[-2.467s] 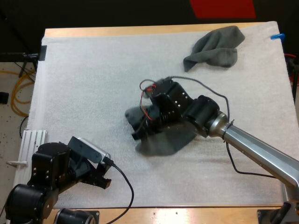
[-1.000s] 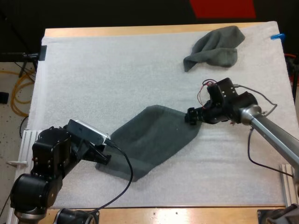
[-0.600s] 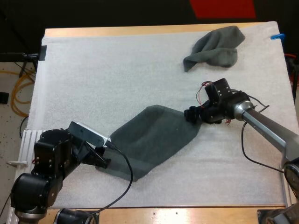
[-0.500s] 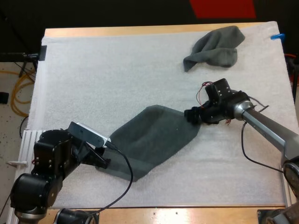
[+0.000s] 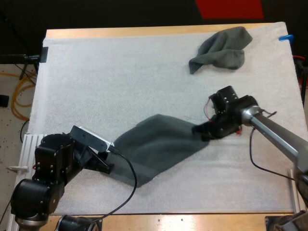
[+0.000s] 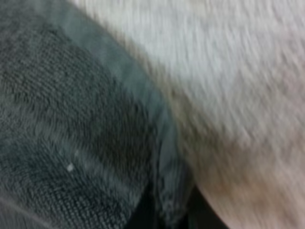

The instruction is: Pick towel from pile fold and stack

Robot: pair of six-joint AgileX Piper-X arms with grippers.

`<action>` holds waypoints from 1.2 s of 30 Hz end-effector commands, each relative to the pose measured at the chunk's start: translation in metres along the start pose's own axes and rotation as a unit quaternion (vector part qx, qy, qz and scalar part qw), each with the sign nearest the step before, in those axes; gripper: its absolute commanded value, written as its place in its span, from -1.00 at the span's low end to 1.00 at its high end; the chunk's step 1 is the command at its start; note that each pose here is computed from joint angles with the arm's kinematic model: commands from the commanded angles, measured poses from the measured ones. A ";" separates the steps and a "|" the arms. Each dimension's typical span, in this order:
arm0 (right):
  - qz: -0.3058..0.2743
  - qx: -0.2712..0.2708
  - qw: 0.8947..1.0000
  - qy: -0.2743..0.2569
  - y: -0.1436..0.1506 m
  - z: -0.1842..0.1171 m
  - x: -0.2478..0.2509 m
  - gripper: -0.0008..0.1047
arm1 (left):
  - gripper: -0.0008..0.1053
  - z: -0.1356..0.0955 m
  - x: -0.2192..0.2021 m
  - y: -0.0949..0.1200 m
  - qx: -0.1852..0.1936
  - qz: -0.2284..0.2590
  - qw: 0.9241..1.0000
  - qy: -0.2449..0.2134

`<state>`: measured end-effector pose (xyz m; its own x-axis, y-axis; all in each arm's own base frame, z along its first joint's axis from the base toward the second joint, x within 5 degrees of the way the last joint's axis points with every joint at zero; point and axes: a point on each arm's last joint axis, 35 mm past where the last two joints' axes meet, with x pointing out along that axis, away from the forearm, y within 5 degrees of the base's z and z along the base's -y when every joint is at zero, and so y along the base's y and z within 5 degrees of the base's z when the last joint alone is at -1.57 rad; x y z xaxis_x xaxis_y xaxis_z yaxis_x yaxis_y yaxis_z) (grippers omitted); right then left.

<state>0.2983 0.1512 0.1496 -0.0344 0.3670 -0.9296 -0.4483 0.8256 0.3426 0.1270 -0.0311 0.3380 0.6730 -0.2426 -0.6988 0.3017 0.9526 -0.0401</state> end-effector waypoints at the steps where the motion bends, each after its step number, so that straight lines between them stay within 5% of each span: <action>1: -0.025 -0.024 0.999 0.040 0.005 -0.015 -0.017 -0.99 | 0.19 0.001 0.002 0.000 0.001 0.003 1.000 0.002; 7: -0.066 -0.072 0.983 0.153 0.013 -0.053 -0.049 -0.99 | 0.19 0.007 0.031 0.000 -0.006 -0.038 0.998 0.056; 11: -0.063 -0.078 0.982 0.162 0.012 -0.067 -0.045 -0.99 | 0.19 0.011 0.064 -0.002 -0.022 -0.112 0.988 0.107; 15: -0.064 -0.070 0.982 0.164 0.009 -0.074 -0.037 -0.99 | 0.19 0.017 0.095 0.000 -0.029 -0.136 0.982 0.126; 22: -0.065 -0.064 0.983 0.161 0.008 -0.075 -0.034 -0.99 | 0.19 0.050 0.143 -0.023 0.023 -0.163 0.979 0.119; 28: -0.066 -0.063 0.983 0.157 0.007 -0.074 -0.033 -0.99 | 0.19 0.074 0.194 -0.048 0.068 -0.112 0.981 0.144; 36: -0.066 -0.063 0.983 0.157 0.007 -0.074 -0.033 -0.99 | 0.19 0.084 0.246 -0.070 0.087 -0.118 0.973 0.179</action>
<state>0.2303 0.1136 0.1715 -0.2398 0.0971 -0.9659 -0.5721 0.7897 0.2214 0.3270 -0.1703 0.2263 0.2894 -0.3424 -0.8939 0.5424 0.8281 -0.1417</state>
